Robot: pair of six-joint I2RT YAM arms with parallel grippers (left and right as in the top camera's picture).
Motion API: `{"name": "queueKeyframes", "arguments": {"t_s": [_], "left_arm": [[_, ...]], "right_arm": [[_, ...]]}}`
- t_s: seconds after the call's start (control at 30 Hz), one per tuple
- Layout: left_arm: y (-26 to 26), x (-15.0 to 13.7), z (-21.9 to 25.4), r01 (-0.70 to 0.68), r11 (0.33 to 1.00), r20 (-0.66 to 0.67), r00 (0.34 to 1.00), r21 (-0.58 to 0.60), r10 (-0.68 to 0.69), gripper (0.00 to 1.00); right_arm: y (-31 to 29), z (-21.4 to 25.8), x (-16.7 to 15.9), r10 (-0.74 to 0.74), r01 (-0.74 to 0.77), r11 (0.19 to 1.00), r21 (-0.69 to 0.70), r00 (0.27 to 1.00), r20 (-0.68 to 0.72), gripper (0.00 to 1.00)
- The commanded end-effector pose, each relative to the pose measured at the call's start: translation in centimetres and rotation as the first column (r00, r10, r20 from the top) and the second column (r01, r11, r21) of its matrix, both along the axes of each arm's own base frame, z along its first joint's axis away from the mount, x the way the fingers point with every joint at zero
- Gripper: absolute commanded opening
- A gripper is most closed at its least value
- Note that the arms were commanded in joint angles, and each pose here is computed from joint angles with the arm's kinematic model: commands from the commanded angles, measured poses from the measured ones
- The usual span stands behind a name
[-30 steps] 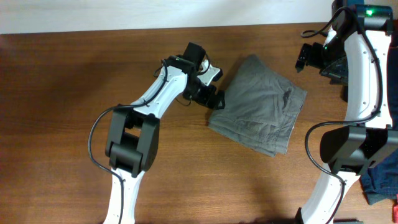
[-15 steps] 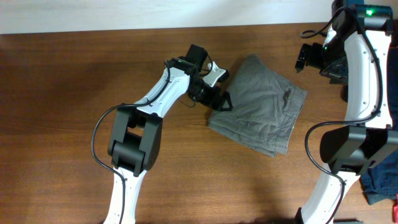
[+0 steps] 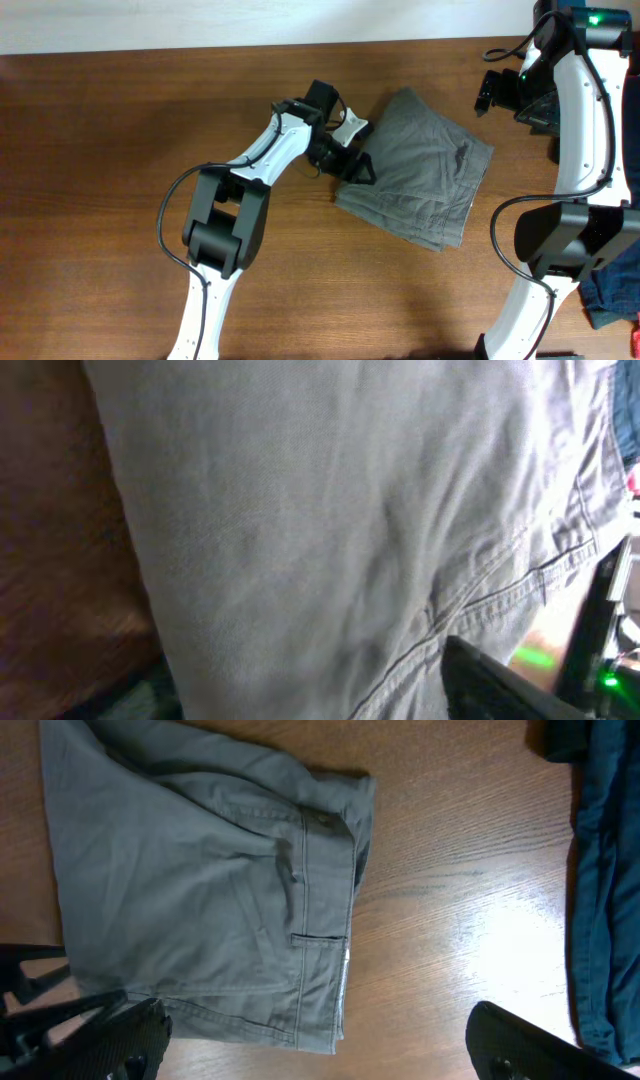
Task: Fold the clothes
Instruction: 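Move the left gripper to the folded trousers' left edge and grasp, then drag the folded grey trousers with the left gripper to the top-left corner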
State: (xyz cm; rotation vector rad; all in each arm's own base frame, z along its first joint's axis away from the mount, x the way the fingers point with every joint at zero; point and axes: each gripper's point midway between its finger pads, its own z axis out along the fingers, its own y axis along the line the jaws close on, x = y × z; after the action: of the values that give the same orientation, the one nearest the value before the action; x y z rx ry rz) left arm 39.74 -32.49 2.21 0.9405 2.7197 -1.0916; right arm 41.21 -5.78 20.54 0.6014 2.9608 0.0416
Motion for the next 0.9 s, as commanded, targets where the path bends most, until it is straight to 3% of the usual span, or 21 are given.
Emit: {"name": "queueKeyframes", "arguments": {"t_s": [0.0,0.1,0.2,0.33,0.63,0.87], "left_arm": [[-0.5,-0.9,-1.3,0.025,1.0,-0.026,0.999,0.001,-0.025,0.52],[-0.7,-1.1,-1.3,0.031,1.0,-0.026,0.999,0.002,-0.031,0.21],[-0.7,-1.0,-1.4,0.03,1.0,-0.021,0.999,0.007,-0.03,0.01],[0.0,0.0,-1.8,-0.007,0.999,-0.002,1.0,0.043,0.007,0.01],[8.3,6.4,-3.3,-0.283,0.941,0.064,0.959,0.187,0.276,0.01],[20.2,11.3,-3.4,-0.57,0.796,0.043,0.818,0.203,0.574,0.01]], "right_arm": [[0.0,-0.1,0.1,0.006,-0.006,1.0,0.005,1.0,-0.001,0.99],[0.0,-0.1,0.1,0.006,-0.006,1.0,0.005,1.0,-0.001,0.99],[0.0,-0.1,0.1,0.006,-0.006,1.0,0.005,1.0,-0.001,0.99],[0.0,-0.1,0.0,0.009,-0.009,1.0,0.005,1.0,-0.005,0.99],[0.0,-0.8,-0.4,0.009,-0.009,1.0,0.009,0.999,-0.033,0.99],[0.1,-2.4,-0.5,0.009,-0.008,1.0,0.015,0.998,-0.063,0.99]]}}
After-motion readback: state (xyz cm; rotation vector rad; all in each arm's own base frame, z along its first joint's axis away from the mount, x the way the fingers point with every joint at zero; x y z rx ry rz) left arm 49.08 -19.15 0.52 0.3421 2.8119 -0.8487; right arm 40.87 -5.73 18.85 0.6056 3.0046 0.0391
